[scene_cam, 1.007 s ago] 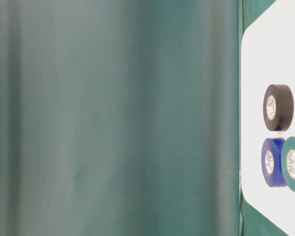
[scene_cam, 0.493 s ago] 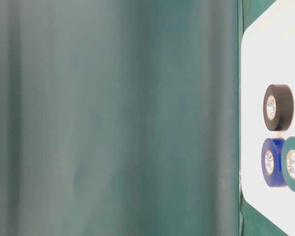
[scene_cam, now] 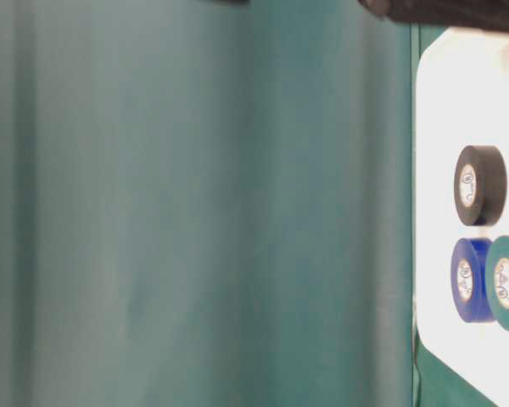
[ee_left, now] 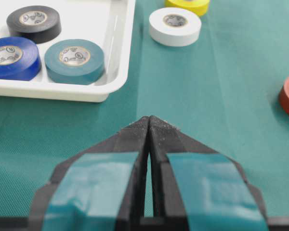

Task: Put the tape into the white case with the right arm.
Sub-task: 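Lower the right gripper onto the white tape roll and grasp it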

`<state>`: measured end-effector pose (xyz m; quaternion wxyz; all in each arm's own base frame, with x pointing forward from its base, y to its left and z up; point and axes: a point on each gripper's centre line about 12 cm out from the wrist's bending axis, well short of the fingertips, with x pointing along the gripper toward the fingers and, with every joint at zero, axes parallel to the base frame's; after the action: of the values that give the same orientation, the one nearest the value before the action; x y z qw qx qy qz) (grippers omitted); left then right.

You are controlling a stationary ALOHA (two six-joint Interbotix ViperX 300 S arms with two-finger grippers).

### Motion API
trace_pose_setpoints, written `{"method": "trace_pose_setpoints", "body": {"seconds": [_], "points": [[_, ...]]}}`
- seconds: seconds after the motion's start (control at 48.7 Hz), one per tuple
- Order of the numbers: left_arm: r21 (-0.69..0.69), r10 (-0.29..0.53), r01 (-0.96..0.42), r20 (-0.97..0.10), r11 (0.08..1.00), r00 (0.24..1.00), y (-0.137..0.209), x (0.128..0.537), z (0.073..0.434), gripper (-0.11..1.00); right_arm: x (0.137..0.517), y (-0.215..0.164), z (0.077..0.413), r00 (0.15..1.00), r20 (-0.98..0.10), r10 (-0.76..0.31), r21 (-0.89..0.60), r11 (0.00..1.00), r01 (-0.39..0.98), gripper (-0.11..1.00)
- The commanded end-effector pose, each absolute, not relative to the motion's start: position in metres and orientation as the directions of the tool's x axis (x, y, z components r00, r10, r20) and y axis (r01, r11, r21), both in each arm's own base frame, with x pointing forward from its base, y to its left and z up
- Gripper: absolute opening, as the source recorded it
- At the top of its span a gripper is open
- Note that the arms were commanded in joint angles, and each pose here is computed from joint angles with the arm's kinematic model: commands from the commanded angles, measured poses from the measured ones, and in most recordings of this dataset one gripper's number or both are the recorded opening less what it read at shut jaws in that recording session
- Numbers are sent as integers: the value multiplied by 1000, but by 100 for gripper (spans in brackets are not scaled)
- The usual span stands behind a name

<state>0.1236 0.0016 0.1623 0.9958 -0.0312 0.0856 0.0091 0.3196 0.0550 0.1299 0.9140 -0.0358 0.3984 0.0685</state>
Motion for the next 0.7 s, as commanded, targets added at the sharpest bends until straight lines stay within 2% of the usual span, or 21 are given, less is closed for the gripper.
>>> {"method": "trace_pose_setpoints", "body": {"seconds": [0.0,0.308,0.678], "points": [[-59,13,-23,-160,998,987,2,125,167,0,338,59,138,698,-707,111,-4,987,-161,60],[-59,15,-24,-160,998,987,2,125,167,0,365,64,133,699,-706,111,-3,987,-160,60],[-59,13,-23,-160,998,987,2,125,167,0,368,65,122,679,-727,106,-5,987,-160,60]]}}
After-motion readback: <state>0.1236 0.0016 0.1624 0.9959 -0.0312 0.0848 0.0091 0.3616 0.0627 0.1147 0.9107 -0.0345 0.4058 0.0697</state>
